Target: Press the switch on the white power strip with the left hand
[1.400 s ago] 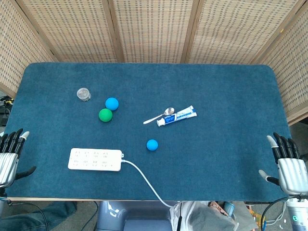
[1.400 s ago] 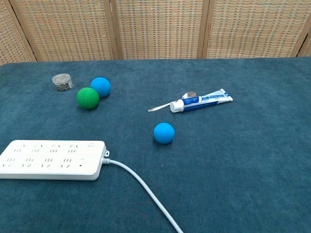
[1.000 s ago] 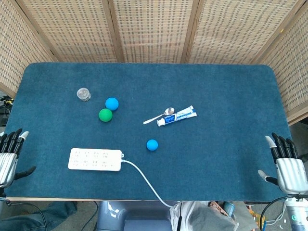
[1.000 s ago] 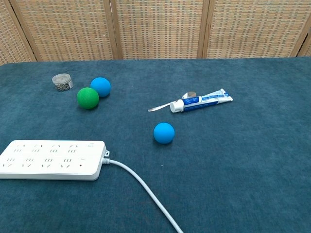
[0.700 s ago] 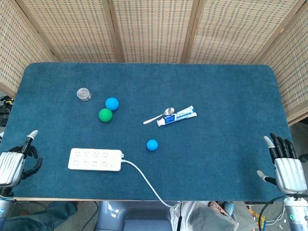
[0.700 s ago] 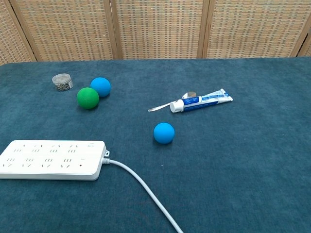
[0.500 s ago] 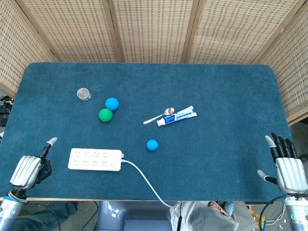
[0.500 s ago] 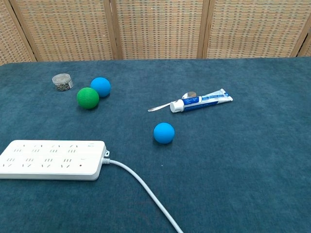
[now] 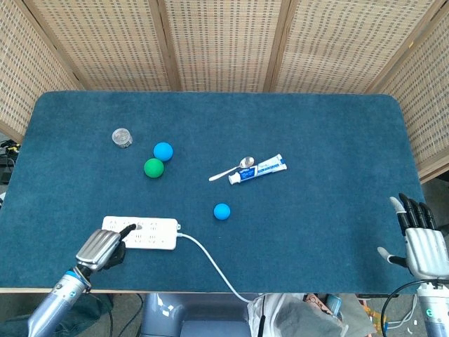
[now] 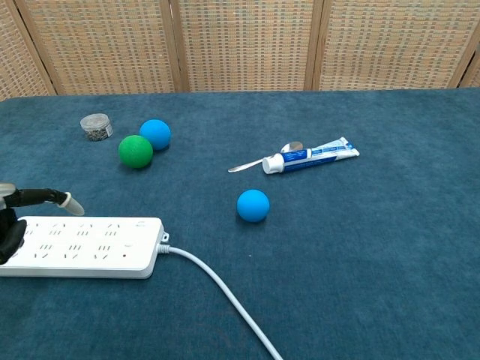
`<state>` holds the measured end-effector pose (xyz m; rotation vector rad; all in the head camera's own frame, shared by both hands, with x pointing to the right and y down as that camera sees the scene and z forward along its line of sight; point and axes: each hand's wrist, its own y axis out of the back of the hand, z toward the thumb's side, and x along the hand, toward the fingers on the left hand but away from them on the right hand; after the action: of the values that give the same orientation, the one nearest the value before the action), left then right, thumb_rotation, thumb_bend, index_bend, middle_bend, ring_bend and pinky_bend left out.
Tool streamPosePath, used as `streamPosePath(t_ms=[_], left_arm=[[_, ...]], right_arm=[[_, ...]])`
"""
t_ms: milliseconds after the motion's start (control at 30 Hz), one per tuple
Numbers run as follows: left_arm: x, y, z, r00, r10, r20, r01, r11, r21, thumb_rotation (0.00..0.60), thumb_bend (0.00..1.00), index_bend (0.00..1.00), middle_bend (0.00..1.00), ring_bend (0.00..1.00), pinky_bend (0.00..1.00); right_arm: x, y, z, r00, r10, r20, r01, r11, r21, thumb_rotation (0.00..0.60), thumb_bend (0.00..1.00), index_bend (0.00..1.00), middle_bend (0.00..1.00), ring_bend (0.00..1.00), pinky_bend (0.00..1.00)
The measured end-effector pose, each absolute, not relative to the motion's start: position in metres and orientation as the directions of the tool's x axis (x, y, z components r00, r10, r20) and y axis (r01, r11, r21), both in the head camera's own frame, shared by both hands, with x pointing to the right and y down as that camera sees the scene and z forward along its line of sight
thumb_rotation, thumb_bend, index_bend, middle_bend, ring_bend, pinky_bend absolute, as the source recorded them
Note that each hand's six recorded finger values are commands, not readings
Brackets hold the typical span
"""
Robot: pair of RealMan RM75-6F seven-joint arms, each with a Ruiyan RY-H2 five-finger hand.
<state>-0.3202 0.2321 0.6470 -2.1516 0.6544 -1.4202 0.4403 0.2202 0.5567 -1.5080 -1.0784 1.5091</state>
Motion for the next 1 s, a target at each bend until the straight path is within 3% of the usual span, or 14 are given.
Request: streamPosePath(t_ms=[467,1000], left_arm=[[-0.266,0.229,0.666,0.345,-0.569,0.746,-0.041,-0.804,-0.594,0.600,1.00,0.21,1.00,1.00,1.00],[-0.263,0.240,0.673,0.327,-0.536,0.779,-0.006,-0.825,-0.565,0.600,1.00,0.22,1.00,1.00,1.00]], right_arm=[[0.447,0.217,0.555,-0.055,0.921,-0.385,0.089,-0.380,-0.921,0.600,0.00,0.00,0.00,0.00,0.00],[0.450,0.216,0.554,-0.057,0.921,-0.384,0.100,-0.378,-0.921,0.600,0.00,0.00,0.00,0.00,0.00]])
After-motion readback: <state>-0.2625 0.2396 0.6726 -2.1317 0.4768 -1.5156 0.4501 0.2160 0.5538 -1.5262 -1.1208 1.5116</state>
